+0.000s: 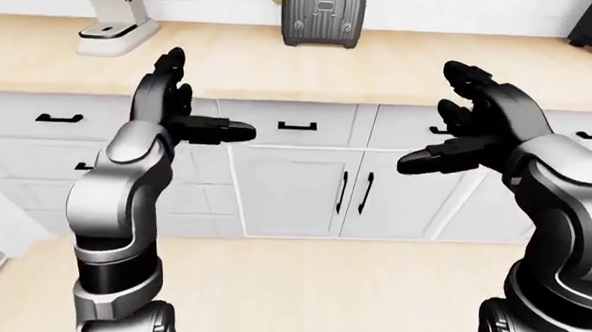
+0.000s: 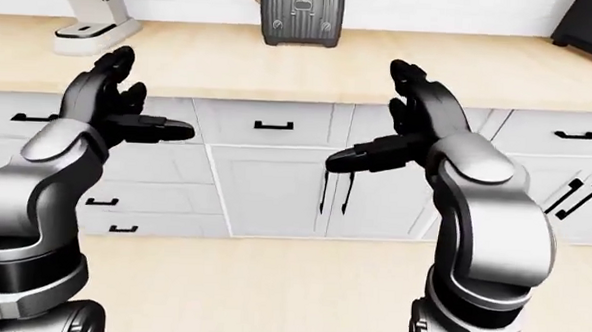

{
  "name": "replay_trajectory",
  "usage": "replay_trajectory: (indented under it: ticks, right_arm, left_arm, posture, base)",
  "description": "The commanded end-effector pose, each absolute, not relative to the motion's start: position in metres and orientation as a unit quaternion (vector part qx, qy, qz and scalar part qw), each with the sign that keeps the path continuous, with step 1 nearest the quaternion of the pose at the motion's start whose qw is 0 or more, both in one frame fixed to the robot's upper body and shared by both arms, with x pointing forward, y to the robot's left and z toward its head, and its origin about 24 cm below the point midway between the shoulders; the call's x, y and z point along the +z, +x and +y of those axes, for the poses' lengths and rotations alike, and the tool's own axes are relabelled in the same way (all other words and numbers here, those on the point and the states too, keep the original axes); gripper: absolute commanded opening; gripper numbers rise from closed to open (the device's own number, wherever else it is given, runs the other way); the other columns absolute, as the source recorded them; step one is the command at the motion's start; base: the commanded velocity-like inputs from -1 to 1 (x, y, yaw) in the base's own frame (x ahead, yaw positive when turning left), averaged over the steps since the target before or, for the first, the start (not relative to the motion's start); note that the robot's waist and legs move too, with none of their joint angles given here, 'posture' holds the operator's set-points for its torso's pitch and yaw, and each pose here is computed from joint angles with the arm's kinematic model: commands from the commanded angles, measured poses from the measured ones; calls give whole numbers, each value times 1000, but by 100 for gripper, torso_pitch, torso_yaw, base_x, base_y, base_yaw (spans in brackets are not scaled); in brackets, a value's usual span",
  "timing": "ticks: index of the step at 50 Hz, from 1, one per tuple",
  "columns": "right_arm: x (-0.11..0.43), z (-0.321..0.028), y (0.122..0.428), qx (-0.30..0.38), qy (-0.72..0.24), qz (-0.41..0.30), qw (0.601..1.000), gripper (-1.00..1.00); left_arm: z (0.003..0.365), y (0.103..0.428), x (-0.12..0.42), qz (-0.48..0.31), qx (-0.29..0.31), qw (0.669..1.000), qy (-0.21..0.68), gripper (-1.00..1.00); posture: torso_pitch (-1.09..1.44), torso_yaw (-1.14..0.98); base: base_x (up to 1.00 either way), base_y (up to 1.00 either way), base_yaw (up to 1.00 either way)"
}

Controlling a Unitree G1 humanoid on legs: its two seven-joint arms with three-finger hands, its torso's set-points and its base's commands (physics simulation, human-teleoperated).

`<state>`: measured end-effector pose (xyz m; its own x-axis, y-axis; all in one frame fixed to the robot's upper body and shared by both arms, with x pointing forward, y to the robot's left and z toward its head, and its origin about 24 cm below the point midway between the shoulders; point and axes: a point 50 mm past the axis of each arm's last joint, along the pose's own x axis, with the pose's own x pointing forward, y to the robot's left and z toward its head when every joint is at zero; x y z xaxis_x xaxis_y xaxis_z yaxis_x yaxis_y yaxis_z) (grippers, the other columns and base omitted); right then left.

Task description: Push down the lever of the toaster to turn it on.

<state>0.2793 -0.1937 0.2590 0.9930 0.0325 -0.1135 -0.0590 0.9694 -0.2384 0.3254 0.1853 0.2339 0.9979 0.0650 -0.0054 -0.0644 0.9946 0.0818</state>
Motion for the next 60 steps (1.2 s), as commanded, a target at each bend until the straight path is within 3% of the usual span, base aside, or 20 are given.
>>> replay_trajectory:
  ticks: [1,30,60]
  right_arm:
    - [278,-199,274,-2,-129,6,992,100]
    - [275,-201,272,-3,-133,15,991,100]
    - [283,-203,264,-6,-135,16,991,100]
  left_arm:
    - [178,319,265,-71,18,996,44,100]
    - [181,316,273,-76,19,996,43,100]
    - [217,307,309,-95,53,994,11,100]
  posture:
    - [0,0]
    - [0,0]
    - [0,0]
  base:
    - [34,0,0]
    - [43,0,0]
    - [21,0,0]
